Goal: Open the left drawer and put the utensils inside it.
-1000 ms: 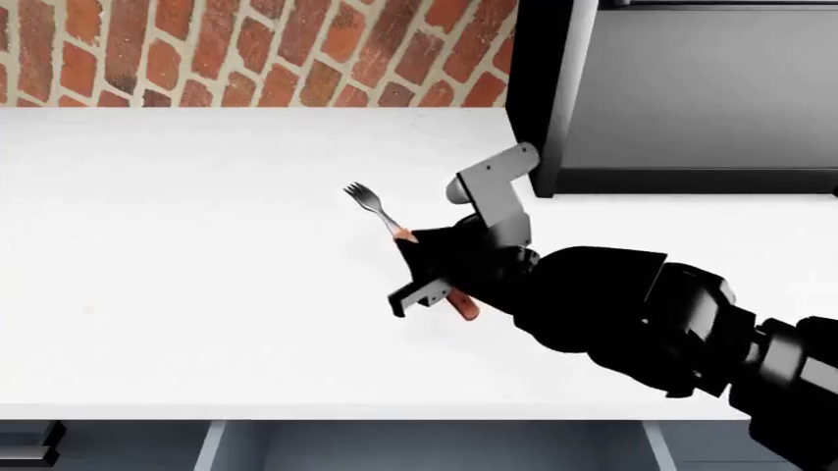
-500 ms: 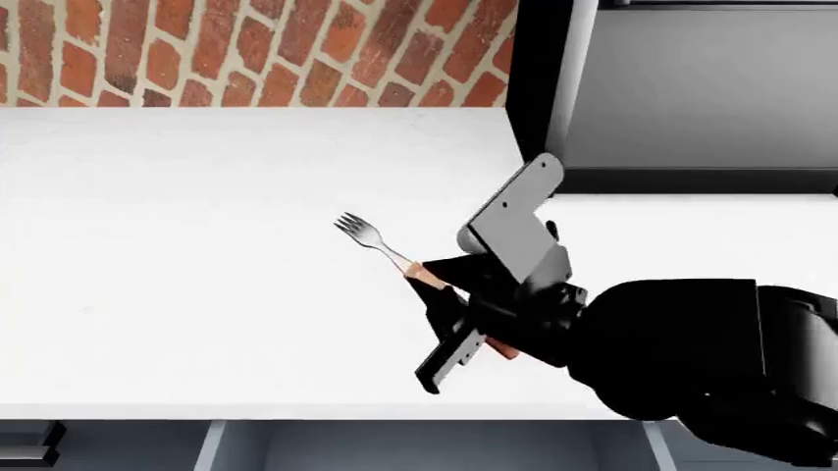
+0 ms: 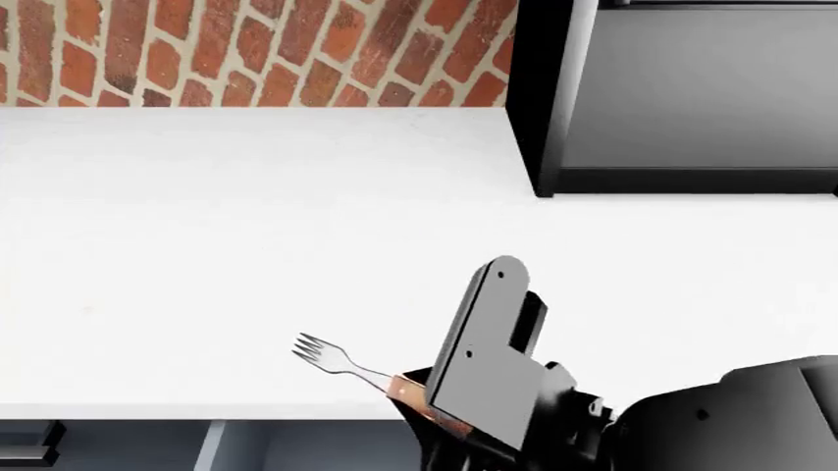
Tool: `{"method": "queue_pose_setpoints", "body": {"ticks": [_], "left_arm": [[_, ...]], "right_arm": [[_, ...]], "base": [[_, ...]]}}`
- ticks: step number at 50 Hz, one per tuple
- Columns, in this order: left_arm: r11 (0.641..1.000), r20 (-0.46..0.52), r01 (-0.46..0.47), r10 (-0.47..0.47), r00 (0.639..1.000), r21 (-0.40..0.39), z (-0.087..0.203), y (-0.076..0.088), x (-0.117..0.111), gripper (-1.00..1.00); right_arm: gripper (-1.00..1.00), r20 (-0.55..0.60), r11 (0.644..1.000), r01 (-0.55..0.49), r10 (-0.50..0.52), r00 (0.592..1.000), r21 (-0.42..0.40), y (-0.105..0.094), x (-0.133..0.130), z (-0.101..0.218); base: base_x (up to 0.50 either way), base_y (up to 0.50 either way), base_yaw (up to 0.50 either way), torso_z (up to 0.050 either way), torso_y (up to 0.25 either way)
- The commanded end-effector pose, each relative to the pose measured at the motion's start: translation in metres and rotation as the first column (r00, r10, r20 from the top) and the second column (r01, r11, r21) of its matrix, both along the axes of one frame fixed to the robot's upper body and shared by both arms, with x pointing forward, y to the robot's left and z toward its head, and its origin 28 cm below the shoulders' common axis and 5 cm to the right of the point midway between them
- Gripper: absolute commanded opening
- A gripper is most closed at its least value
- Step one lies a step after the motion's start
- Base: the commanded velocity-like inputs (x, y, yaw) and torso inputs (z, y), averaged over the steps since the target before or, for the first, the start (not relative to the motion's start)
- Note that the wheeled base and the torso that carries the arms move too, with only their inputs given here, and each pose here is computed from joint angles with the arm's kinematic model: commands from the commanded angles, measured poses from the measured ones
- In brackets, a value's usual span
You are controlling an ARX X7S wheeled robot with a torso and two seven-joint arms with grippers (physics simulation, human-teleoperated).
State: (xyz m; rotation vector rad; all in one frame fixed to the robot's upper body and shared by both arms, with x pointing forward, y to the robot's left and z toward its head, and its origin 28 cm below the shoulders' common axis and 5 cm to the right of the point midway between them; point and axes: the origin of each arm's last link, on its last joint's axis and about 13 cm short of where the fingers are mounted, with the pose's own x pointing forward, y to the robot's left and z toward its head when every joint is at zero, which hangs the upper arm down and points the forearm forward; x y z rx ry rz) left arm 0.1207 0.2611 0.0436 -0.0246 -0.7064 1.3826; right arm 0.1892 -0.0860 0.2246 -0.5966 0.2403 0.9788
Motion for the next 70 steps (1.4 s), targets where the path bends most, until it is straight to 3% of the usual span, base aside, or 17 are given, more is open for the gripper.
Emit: {"method": "queue_pose_setpoints", "body": {"ticks": [1, 20, 45, 70], "left_arm": [[1.0, 0.003, -0.003, 0.003, 1.0, 0.001, 0.0, 0.0, -0.001, 1.0], [1.0, 0.004, -0.004, 0.004, 1.0, -0.005, 0.0, 0.0, -0.001, 1.0], [1.0, -0.004, -0.004, 0.004, 1.0, -0.003, -0.001, 0.0, -0.001, 1.0], [1.0, -0.008, -0.003, 0.003, 1.0, -0.006, -0.001, 0.0, 0.0, 1.0]], "right_arm": [[-1.0, 0.054, 0.993, -0.08, 0.085, 0.995, -0.088, 0.004, -0.016, 0.006], [-1.0, 0.081, 0.967, -0.126, 0.147, 0.986, -0.22, 0.016, -0.012, 0.011], [-1.0, 0.095, 0.899, -0.235, 0.288, 0.953, -0.369, 0.035, -0.021, 0.013], [-1.0, 0.012, 0.875, -0.228, 0.258, 0.966, -0.427, 0.034, -0.006, -0.012]], "base": [[0.0, 0.0, 0.0, 0.0, 0.0], [0.0, 0.0, 0.0, 0.0, 0.0], [0.0, 0.0, 0.0, 0.0, 0.0], [0.0, 0.0, 0.0, 0.0, 0.0]]}}
